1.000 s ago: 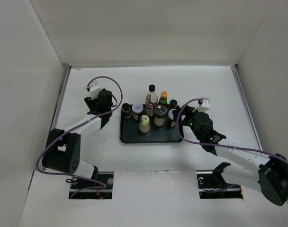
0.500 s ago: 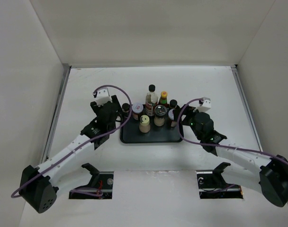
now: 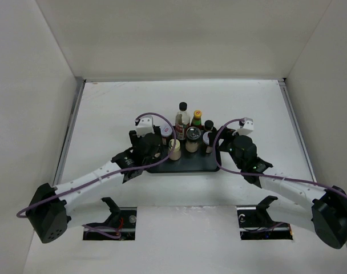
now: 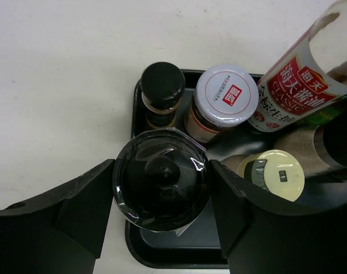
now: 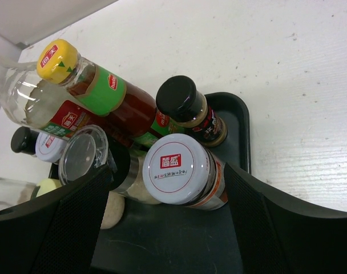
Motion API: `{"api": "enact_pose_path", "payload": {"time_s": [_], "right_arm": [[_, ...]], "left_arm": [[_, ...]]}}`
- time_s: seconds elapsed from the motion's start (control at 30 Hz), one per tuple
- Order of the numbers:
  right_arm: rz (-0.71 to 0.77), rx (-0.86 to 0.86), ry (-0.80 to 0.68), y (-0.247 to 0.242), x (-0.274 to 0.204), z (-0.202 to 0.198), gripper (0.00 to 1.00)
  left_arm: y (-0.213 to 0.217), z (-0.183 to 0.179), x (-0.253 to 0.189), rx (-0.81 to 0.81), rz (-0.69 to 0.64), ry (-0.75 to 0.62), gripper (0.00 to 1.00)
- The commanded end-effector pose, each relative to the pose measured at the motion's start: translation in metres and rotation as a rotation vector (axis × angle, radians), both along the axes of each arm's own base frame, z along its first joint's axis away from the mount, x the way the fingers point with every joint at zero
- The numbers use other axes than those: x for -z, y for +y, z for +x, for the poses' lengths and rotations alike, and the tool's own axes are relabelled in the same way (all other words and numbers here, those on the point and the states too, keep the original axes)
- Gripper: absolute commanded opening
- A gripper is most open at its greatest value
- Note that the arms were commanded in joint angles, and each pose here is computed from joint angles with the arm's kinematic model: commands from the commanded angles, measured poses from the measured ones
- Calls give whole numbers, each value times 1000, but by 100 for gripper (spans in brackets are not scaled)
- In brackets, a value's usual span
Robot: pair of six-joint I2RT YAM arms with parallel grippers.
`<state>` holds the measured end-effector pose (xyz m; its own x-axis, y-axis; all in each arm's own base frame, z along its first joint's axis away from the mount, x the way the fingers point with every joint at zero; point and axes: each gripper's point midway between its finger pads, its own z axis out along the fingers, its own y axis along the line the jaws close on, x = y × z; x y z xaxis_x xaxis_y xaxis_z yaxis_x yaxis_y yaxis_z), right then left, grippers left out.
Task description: Organize the condiment bottles
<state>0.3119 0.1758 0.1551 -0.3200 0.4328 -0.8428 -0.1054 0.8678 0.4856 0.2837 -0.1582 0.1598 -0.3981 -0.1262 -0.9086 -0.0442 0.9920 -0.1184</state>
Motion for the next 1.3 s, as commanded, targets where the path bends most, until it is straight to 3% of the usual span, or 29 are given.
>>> {"api": "enact_pose_path", "payload": {"time_s": [0.0, 0.33, 0.5, 0.83, 0.9, 0.93, 1.17, 1.27], "right_arm": [[34, 9, -62, 2, -20, 8, 83], [23, 7, -53, 5, -16, 9, 84], [20, 6, -54, 5, -16, 9, 83], [21, 7, -49, 4, -15, 10, 84], [21, 7, -55, 4, -17, 9, 84], [24, 9, -60, 4, -19, 9, 85], [44, 56, -88, -8, -27, 6, 87], [41, 107, -98, -19, -27, 6, 100]], "left_arm": [[-22, 14, -16, 26, -106, -73, 45], [-37, 28, 18, 51, -78, -34, 46], [-33, 31, 22, 39, -56, -37, 51], [-26, 28, 10, 44, -63, -68, 76], [-23, 25, 5, 39, -59, -81, 95], [-21, 25, 1, 33, -57, -90, 100], [1, 15, -32, -9, -100, -191, 100], [23, 13, -48, -68, -169, -260, 100]]}}
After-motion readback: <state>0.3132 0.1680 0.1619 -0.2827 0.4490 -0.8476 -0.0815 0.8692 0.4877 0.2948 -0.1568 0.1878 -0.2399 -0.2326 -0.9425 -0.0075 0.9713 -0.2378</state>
